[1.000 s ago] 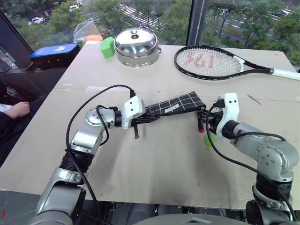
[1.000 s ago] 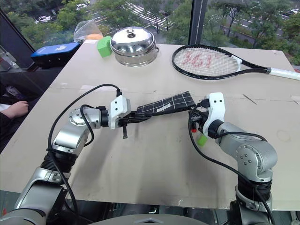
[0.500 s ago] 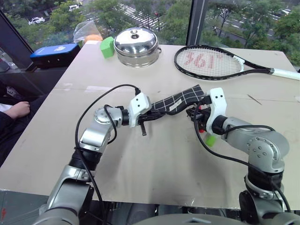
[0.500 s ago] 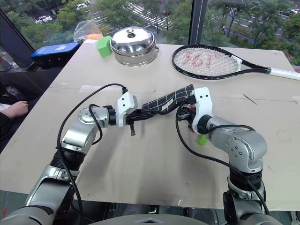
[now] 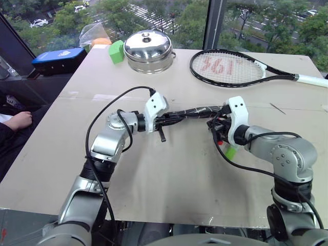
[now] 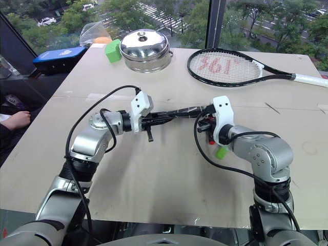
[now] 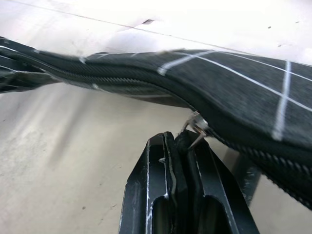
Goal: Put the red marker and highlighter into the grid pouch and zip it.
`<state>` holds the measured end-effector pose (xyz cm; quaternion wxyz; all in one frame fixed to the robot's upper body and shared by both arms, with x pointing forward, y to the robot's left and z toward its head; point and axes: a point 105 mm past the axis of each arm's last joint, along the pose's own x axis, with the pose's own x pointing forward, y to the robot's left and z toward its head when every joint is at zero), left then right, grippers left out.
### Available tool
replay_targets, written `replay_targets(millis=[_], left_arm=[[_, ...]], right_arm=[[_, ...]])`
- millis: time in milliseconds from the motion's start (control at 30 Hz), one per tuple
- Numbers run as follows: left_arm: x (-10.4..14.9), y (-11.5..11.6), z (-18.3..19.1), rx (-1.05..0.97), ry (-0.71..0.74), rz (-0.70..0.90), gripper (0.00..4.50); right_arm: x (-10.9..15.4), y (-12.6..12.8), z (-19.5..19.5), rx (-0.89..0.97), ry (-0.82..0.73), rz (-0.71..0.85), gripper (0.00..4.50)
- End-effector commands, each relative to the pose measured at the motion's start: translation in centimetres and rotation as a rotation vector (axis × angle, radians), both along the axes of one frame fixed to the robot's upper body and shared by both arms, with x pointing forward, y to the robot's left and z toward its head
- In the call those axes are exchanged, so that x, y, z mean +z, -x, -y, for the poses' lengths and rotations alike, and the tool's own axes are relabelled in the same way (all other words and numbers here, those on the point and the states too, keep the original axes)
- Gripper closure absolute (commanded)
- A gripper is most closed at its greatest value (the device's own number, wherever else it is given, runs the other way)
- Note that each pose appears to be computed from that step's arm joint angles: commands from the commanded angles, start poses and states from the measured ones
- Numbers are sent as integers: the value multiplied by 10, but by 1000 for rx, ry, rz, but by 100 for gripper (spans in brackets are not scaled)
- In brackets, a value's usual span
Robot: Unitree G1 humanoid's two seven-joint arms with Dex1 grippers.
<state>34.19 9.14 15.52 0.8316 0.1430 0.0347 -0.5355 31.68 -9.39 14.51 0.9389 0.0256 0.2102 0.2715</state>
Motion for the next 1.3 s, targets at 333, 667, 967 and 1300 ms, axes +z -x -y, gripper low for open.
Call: replay_targets(millis=[333,667,967,1300], left_arm=[[22,2,10,-18,20,74,450],[20,1,14,-38,-37,161,450],[16,-2,10,-30,-73,217,450],[1,8,-4,-110,-135,224,450]], right_arm=[[24,7,-15,74,-90,51,446],[34,17,-23,162,-170,8,446],[43,21,-30,206,-308,-33,446],[23,22,4,135,-264,-87,446]])
